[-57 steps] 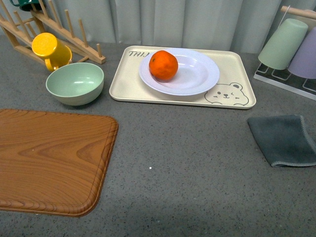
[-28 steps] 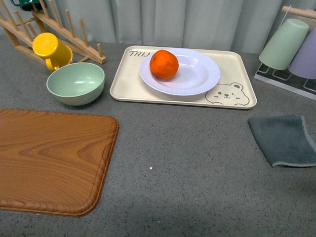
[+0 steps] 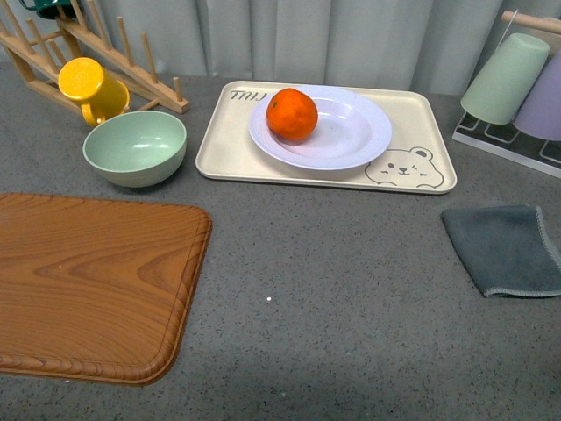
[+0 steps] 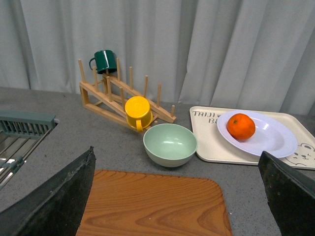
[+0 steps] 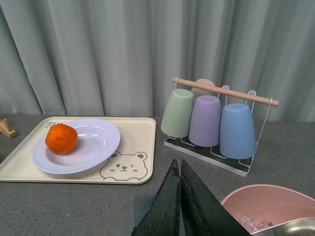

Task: Place orange and plate with both arms

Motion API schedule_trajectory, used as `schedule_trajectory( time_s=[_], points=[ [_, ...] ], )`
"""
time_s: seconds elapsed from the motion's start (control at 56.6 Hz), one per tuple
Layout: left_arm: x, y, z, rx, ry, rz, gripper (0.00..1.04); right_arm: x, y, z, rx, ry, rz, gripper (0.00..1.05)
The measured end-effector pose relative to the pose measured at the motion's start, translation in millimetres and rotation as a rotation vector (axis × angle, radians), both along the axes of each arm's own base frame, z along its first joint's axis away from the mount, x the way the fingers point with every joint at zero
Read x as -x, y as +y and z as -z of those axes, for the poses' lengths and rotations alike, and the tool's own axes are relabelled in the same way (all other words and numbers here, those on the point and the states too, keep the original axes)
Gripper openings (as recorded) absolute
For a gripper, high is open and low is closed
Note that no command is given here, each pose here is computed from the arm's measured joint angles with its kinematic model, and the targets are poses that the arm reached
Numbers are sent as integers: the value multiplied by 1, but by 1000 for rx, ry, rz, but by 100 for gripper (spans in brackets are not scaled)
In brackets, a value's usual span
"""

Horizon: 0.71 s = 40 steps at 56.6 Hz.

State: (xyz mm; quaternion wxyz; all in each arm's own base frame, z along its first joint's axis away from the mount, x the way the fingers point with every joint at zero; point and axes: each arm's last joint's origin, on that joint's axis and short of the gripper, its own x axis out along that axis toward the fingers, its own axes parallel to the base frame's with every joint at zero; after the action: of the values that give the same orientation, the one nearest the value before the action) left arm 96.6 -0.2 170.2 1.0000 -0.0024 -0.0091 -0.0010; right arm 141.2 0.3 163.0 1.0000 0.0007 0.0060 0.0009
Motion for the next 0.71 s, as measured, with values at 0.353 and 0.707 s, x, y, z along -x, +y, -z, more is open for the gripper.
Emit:
schedule_trajectory(
  time_s=[0.353,0.707],
  points=[
    [0,0,0,0,0,0,98,15,0,-4,0,-15,0,1],
    [0,0,0,0,0,0,98,25,0,-6,0,-20,0,1]
  ],
)
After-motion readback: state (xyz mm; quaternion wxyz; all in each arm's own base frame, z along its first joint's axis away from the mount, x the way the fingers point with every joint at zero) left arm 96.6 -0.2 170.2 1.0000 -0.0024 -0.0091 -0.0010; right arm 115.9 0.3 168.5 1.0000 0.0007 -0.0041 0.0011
